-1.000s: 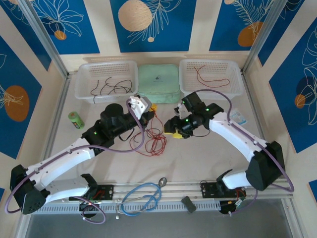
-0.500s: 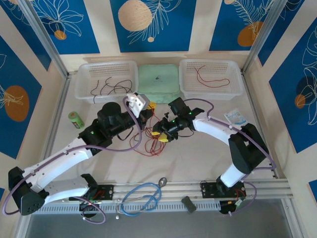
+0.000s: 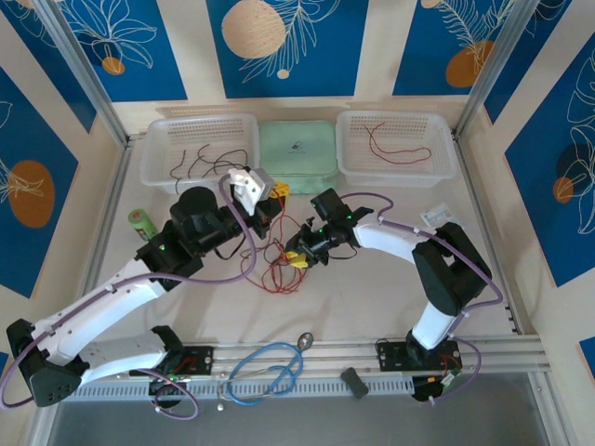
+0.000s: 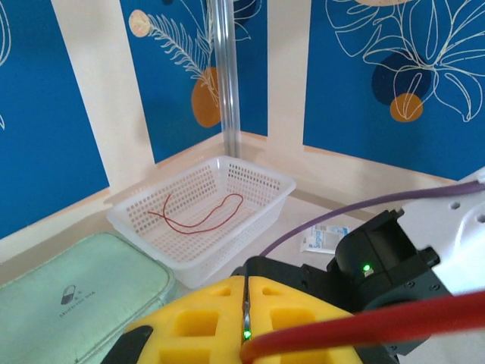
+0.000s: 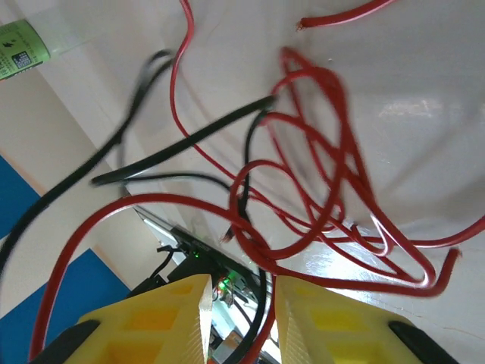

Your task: Untangle the cables

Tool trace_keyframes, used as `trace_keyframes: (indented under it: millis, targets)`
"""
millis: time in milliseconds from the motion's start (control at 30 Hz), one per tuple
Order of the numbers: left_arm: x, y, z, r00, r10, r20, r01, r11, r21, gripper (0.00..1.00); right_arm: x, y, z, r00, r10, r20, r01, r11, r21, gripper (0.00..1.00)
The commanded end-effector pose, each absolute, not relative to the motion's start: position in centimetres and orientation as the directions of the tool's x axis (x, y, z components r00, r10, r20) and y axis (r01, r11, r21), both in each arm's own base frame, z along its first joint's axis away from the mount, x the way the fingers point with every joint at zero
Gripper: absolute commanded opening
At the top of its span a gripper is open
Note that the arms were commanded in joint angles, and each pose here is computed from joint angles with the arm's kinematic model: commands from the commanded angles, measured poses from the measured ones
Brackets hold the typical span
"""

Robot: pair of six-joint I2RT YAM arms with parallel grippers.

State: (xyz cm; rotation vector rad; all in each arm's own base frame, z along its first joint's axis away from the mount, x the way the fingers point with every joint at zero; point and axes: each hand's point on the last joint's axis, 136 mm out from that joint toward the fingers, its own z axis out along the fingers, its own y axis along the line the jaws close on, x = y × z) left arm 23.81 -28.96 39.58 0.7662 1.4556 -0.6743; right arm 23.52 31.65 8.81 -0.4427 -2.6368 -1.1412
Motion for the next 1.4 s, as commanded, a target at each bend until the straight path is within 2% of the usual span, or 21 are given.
trace_keyframes:
  millis: [0,133,267,433,567,833,1000,1133,1367]
  targets:
    - [22.8,-28.1,43.8,0.103,-0.003,-0.995,0.787,0.612,0.079,0.00,22.7,30.5,6.0,-0.908,0.204,0.367,0.399,0.690,0.604,0.25]
    - [22.9,-27.8,44.8,0.131,-0.001,-0.991,0.774,0.624,0.102,0.00,22.3,30.3,4.0,-0.897,0.205,0.392,0.412,0.709,0.572,0.15]
    - [23.1,-27.5,45.3,0.148,0.011,-0.989,0.757,0.643,0.120,0.00,21.9,30.0,2.3,-0.887,0.210,0.411,0.424,0.724,0.544,0.01]
    - [23.3,-27.3,45.3,0.152,0.013,-0.988,0.747,0.653,0.123,0.00,21.9,29.1,2.0,-0.896,0.215,0.388,0.406,0.750,0.522,0.00]
    - [23.6,-27.3,44.8,0.140,0.019,-0.990,0.741,0.661,0.117,0.00,22.1,27.6,3.4,-0.940,0.184,0.286,0.313,0.798,0.515,0.00]
    - [24.6,-27.2,43.8,0.119,0.042,-0.992,0.708,0.696,0.115,0.00,21.7,22.2,6.7,-0.994,0.105,0.005,0.098,0.910,0.402,0.25]
    - [24.9,-26.9,43.7,0.117,0.048,-0.992,0.691,0.713,0.116,0.00,21.5,22.9,9.6,-0.989,-0.013,-0.145,-0.084,0.867,0.491,0.40]
    - [25.1,-26.8,43.8,0.113,0.053,-0.992,0.683,0.721,0.116,0.00,21.8,24.4,11.9,-0.953,-0.120,-0.279,-0.250,0.833,0.494,0.51]
    - [25.2,-26.6,43.9,0.103,0.034,-0.994,0.679,0.728,0.095,0.00,24.3,27.1,13.4,-0.951,-0.040,-0.306,-0.215,0.798,0.564,0.64]
